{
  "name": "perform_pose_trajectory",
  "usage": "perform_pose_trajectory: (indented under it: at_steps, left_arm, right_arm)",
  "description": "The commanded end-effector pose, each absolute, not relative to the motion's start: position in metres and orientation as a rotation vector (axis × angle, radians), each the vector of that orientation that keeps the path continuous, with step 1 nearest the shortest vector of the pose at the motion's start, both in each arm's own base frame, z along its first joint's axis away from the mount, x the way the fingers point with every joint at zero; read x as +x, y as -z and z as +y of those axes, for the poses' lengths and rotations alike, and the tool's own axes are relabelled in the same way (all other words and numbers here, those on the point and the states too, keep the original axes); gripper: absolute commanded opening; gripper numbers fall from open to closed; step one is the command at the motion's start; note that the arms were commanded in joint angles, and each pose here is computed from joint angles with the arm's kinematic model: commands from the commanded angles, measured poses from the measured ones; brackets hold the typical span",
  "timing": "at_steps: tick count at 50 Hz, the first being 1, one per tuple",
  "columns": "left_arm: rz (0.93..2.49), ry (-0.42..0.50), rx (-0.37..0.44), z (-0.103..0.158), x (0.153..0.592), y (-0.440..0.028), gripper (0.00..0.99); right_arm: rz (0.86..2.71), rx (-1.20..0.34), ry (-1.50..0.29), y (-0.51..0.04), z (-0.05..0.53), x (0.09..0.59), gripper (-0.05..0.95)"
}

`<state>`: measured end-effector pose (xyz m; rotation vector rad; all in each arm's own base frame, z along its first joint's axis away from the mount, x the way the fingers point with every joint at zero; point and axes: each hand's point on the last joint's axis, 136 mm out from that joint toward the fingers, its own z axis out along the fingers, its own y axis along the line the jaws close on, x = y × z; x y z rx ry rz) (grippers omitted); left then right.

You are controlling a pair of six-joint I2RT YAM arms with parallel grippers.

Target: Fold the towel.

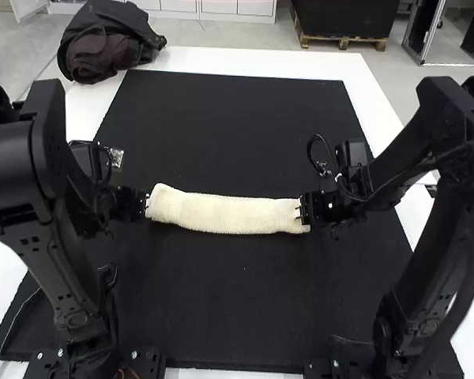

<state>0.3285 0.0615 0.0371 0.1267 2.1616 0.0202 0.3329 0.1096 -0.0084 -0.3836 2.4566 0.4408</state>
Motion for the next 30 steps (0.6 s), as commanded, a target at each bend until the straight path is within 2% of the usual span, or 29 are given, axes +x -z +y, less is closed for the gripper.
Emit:
perform_pose_trajectory:
  at_steps: [1, 11, 13, 18, 22, 24, 30]
  left_arm:
    - [2.105, -0.025, 0.125, 0.064, 0.335, -0.055, 0.975]
    - [2.087, -0.032, 0.125, 0.064, 0.335, -0.062, 0.975]
    - [2.080, -0.035, 0.123, 0.064, 0.335, -0.065, 0.975]
    - [2.070, -0.033, 0.118, 0.065, 0.336, -0.069, 0.975]
    - [2.060, -0.036, 0.116, 0.065, 0.337, -0.072, 0.975]
    - [2.056, -0.036, 0.114, 0.065, 0.337, -0.074, 0.975]
    - [2.050, -0.031, 0.099, 0.065, 0.337, -0.077, 0.975]
  right_arm:
    - [2.437, -0.396, -0.471, 0.005, 0.119, 0.342, 0.74]
    - [2.429, -0.419, -0.488, 0.004, 0.130, 0.344, 0.72]
    - [2.422, -0.430, -0.495, 0.003, 0.133, 0.345, 0.64]
    - [2.426, -0.452, -0.516, 0.006, 0.139, 0.341, 0.33]
    - [2.448, -0.463, -0.537, 0.016, 0.143, 0.337, 0.13]
    - [2.464, -0.465, -0.548, 0.021, 0.144, 0.334, -0.01]
    - [2.483, -0.453, -0.555, 0.026, 0.141, 0.333, -0.02]
